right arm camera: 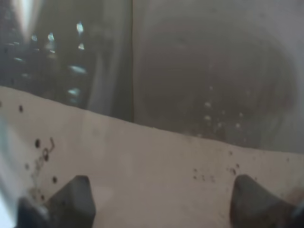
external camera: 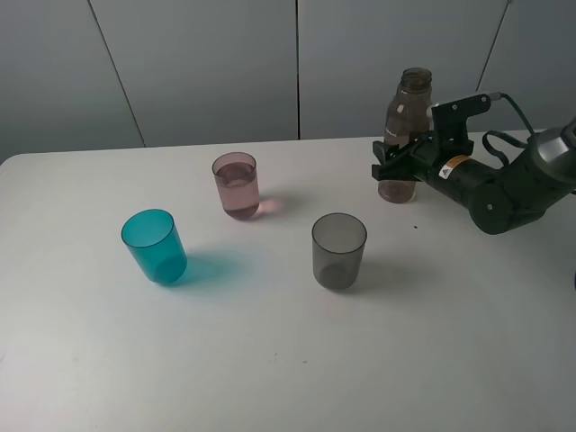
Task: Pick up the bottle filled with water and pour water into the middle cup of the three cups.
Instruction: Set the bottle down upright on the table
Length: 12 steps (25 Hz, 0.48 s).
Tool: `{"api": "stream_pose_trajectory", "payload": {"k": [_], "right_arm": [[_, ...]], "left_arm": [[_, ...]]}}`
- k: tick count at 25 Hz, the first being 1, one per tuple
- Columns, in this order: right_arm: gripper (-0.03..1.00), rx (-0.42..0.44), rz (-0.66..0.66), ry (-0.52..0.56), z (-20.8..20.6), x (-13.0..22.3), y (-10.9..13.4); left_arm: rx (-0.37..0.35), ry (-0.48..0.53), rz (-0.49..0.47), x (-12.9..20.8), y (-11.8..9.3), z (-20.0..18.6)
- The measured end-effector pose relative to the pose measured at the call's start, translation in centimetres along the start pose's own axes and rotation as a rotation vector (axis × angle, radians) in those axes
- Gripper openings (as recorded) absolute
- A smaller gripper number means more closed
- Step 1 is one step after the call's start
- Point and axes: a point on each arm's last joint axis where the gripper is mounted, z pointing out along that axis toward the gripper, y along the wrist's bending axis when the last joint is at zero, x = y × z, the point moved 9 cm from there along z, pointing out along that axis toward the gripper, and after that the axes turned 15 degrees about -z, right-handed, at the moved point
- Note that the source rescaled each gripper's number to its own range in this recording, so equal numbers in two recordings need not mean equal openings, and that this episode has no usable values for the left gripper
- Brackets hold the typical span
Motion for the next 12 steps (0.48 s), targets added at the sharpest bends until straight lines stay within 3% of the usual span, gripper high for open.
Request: {"api": "stream_pose_trajectory", "payload": {"k": [2,3,6,7,9,12], "right_arm": [[0.00,-0.002,-0.001,-0.001,0.00,-0.01,0.04],[0.07,-0.002,0.002,-0.001,0.00,-0.01,0.04],[0.77,-0.007,0.000,-0.004,0.00,-0.06,0.12],[0.90,-0.011,-0.002,-0.005,0.00,-0.08,0.20],[0.97,-0.018,-0.007,-0.006,-0.01,-0.11,0.32],[0.99,-0.025,-0.003,0.015,-0.46,0.27,0.53]], "left_arm": [[0.000,0.000,0.000,0.00,0.00,0.00],[0.000,0.000,0.000,0.00,0.00,0.00],[0.000,0.000,0.000,0.00,0.00,0.00],[0.000,0.000,0.000,0.00,0.00,0.00],[0.000,0.000,0.000,0.00,0.00,0.00],[0.000,0.000,0.000,0.00,0.00,0.00]]}}
